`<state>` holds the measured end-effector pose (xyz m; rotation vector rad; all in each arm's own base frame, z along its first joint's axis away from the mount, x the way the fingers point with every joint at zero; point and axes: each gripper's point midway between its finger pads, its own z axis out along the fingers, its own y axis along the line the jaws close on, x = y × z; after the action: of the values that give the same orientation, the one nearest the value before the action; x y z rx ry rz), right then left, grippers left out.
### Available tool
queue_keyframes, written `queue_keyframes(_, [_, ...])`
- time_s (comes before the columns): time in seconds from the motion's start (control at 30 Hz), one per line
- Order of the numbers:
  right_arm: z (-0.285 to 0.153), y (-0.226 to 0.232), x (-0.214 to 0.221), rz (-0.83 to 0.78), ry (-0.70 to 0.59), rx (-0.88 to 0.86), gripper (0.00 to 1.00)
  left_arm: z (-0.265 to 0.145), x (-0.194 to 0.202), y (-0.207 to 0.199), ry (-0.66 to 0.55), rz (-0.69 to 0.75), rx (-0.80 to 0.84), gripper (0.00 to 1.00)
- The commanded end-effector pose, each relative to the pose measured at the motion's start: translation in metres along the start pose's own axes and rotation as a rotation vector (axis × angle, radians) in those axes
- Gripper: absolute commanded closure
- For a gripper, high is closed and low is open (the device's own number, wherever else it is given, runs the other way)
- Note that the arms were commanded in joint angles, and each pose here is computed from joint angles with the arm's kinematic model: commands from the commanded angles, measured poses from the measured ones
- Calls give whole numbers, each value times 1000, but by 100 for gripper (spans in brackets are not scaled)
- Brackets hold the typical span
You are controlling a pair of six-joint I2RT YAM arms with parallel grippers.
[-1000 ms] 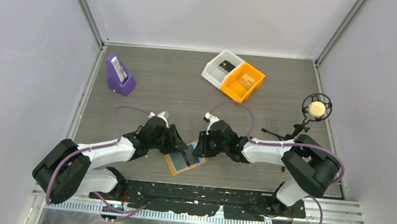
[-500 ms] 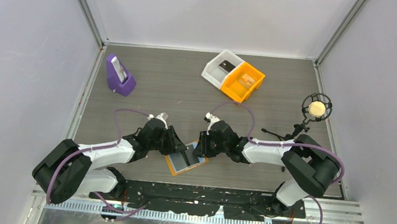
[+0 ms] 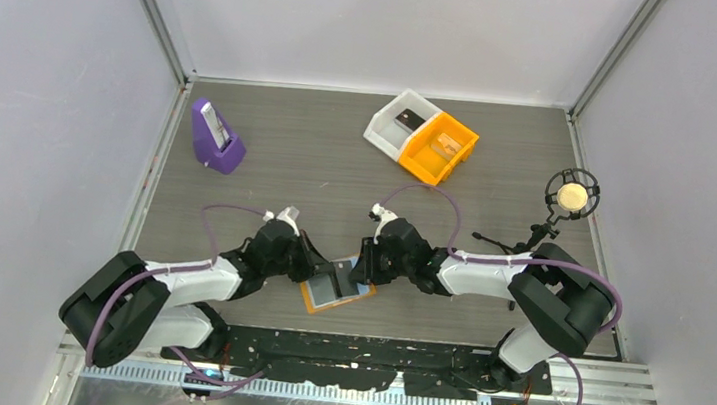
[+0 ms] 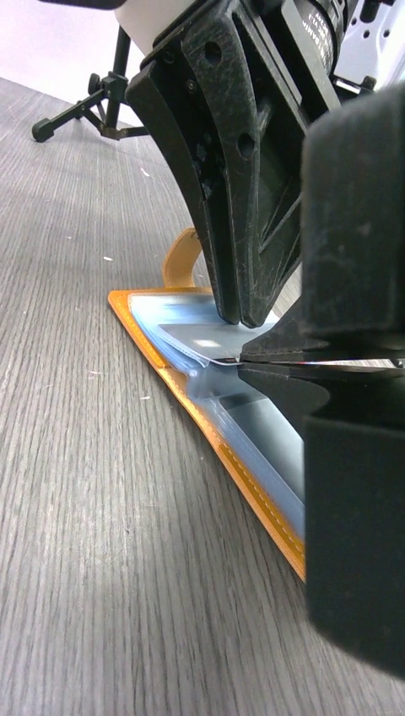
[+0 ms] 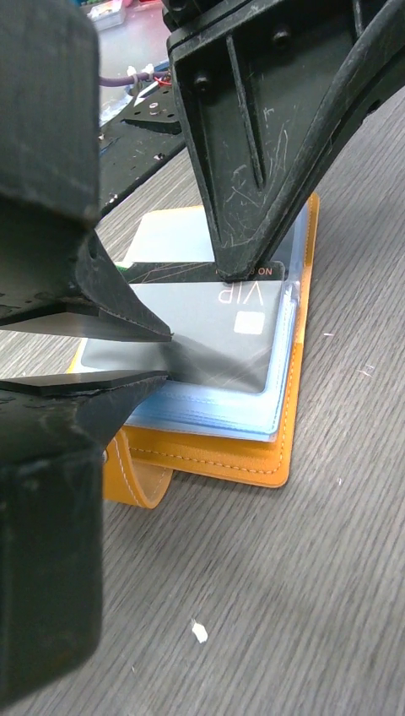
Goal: Take the credit cards out of the card holder
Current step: Remove the credit card from the card holder.
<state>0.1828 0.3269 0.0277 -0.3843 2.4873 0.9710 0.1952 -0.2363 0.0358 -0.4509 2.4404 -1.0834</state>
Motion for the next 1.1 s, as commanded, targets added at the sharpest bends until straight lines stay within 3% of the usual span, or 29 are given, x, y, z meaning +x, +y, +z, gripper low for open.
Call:
queue_keyframes(0.0, [-2, -17, 6, 6, 6, 76, 74, -4, -6, -15, -34, 1, 61, 100])
queue_keyframes(0.27, [-4, -28, 4, 17, -5, 124, 74, -16, -10, 14, -76, -4, -99, 100])
queue_keyframes(0.63, [-9, -23, -15, -18, -43, 128, 73, -45, -27, 20, -201, -16, -137, 100])
queue_keyframes(0.87, [-31, 26, -46, -56, -90, -28, 70, -69, -39, 1, -271, -4, -74, 100])
queue_keyframes(1.07, [-64, 72, -68, -86, -175, -213, 60, -84, -45, -24, -317, 3, 56, 100])
